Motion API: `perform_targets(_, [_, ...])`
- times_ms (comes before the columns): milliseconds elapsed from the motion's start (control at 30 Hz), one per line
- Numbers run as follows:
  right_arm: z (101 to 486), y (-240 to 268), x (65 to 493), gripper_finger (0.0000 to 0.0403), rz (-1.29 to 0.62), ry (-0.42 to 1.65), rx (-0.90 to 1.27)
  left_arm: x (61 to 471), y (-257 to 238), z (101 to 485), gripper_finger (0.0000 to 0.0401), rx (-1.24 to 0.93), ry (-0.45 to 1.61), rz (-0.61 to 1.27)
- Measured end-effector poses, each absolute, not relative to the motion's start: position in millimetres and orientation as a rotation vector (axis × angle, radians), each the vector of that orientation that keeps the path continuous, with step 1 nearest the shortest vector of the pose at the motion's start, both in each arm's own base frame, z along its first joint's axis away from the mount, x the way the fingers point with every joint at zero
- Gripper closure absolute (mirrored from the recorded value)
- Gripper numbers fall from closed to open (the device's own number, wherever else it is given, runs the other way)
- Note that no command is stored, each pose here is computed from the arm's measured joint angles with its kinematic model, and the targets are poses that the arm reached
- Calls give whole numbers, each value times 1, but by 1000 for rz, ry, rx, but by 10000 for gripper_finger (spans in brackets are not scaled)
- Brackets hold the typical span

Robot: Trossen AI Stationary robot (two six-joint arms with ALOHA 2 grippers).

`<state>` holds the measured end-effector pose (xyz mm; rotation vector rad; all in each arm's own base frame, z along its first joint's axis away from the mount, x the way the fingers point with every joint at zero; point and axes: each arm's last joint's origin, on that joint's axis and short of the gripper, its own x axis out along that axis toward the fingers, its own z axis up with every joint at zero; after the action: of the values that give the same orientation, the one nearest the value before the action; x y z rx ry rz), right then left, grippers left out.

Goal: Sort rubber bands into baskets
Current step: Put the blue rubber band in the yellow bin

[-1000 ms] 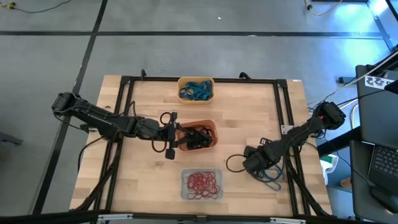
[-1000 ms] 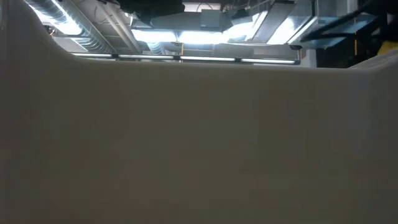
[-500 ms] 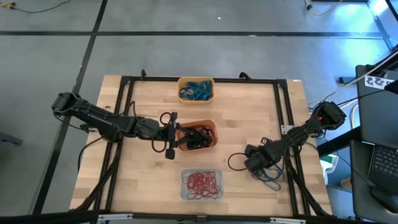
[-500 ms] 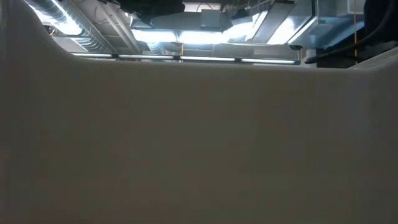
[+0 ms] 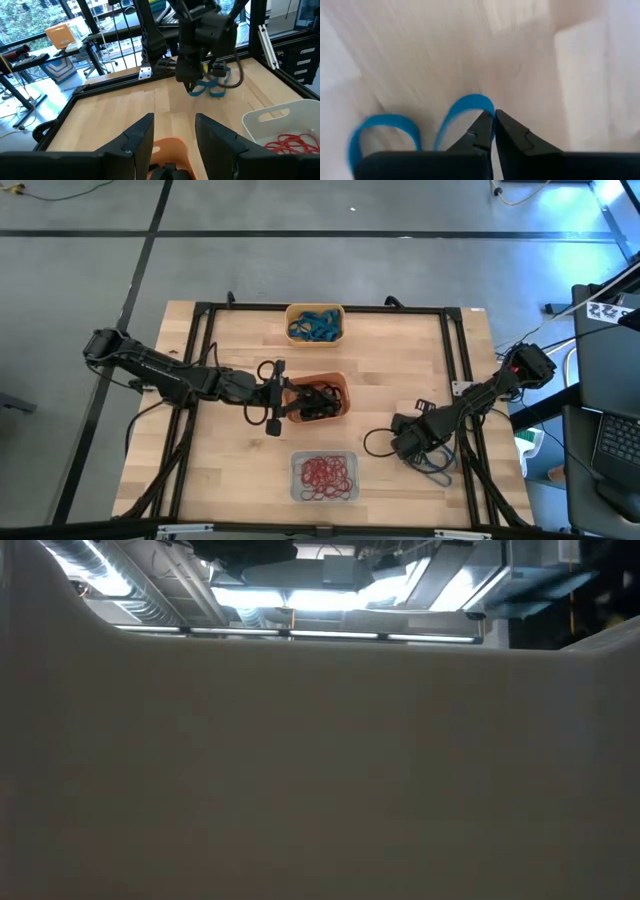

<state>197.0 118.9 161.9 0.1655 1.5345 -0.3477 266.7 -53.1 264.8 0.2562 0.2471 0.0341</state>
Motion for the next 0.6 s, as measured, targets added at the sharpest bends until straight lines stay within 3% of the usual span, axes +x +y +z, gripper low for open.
perform_targets(600, [263, 128, 235, 398, -457, 1120, -84, 267, -53, 265, 260, 254, 240, 36])
